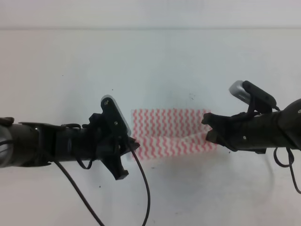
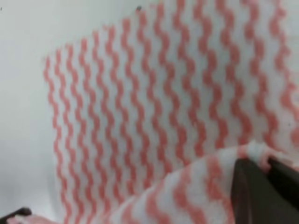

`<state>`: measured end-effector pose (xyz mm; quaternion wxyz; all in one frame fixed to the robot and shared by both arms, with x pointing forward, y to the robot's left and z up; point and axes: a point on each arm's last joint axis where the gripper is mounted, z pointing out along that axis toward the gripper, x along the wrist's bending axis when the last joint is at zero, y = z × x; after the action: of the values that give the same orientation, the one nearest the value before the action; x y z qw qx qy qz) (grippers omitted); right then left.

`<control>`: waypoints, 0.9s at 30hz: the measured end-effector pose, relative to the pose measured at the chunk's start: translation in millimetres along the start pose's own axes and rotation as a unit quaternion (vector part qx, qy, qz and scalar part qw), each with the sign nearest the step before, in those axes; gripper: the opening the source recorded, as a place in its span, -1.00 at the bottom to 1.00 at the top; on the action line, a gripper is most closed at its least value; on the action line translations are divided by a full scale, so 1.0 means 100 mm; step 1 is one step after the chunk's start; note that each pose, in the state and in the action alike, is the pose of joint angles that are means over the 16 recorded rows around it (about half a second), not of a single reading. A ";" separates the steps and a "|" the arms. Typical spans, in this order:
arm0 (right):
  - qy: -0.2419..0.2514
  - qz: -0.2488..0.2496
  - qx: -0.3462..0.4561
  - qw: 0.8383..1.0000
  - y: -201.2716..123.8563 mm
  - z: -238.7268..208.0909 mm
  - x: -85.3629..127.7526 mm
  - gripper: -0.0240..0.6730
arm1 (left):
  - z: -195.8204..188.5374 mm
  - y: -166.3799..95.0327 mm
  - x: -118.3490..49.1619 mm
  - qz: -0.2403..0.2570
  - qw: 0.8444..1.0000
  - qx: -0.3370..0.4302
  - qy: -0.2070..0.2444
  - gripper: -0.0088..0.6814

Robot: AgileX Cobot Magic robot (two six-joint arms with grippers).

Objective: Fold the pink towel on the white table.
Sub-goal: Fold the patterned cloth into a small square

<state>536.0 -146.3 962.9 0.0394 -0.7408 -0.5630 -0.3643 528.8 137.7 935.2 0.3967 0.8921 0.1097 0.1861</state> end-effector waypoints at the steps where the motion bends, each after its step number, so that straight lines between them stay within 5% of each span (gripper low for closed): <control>1: 0.000 0.002 -0.002 1.000 0.01 0.00 0.00 -0.94 | 0.01 0.00 0.00 -0.001 1.000 0.000 0.000 -0.98; 27: -0.005 0.011 -0.021 1.000 0.06 -0.01 -0.03 -0.94 | 0.05 0.04 0.07 -0.007 1.000 -0.003 0.007 -0.98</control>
<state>540.6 -151.6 963.8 0.0252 -0.7491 -0.5473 -0.3723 537.6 134.7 936.9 0.4001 0.8889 0.1183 0.1894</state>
